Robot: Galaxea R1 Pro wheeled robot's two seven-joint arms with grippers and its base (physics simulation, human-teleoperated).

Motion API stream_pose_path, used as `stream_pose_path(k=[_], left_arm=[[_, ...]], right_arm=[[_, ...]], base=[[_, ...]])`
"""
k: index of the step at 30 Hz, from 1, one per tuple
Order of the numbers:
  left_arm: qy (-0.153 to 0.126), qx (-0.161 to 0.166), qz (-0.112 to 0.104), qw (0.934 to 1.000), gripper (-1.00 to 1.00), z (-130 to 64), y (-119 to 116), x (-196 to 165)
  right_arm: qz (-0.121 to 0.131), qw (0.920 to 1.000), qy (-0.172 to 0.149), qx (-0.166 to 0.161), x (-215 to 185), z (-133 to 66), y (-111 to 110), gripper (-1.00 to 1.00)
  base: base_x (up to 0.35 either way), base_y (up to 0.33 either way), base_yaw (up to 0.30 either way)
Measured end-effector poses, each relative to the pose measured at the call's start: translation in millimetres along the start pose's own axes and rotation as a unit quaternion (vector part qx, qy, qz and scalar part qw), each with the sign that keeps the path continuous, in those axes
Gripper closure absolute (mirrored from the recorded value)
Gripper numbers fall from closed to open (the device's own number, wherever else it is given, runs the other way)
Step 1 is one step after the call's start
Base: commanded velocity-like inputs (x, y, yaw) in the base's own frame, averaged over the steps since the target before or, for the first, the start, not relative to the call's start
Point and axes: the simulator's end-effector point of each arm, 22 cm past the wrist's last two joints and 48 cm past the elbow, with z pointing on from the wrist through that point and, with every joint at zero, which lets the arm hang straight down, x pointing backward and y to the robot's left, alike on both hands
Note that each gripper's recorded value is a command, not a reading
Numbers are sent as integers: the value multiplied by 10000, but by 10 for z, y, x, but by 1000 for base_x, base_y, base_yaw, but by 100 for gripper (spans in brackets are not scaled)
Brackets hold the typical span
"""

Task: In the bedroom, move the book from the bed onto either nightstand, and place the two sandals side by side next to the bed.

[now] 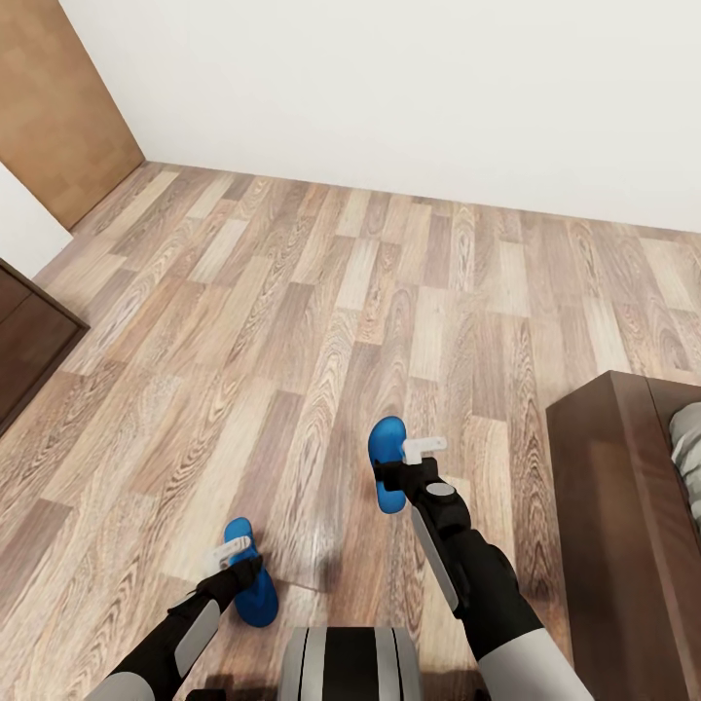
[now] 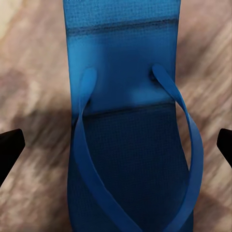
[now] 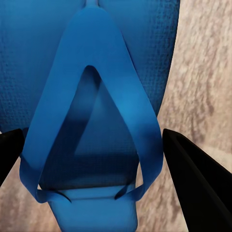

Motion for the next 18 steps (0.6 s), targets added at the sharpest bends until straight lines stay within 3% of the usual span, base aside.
stream_pose_path(k=[18], left_arm=[[12, 68, -66, 10000, -100, -2, -116, 44]], right_arm=[[-14, 10000, -3, -17, -2, -2, 21, 100]], base=[[0, 0, 0]])
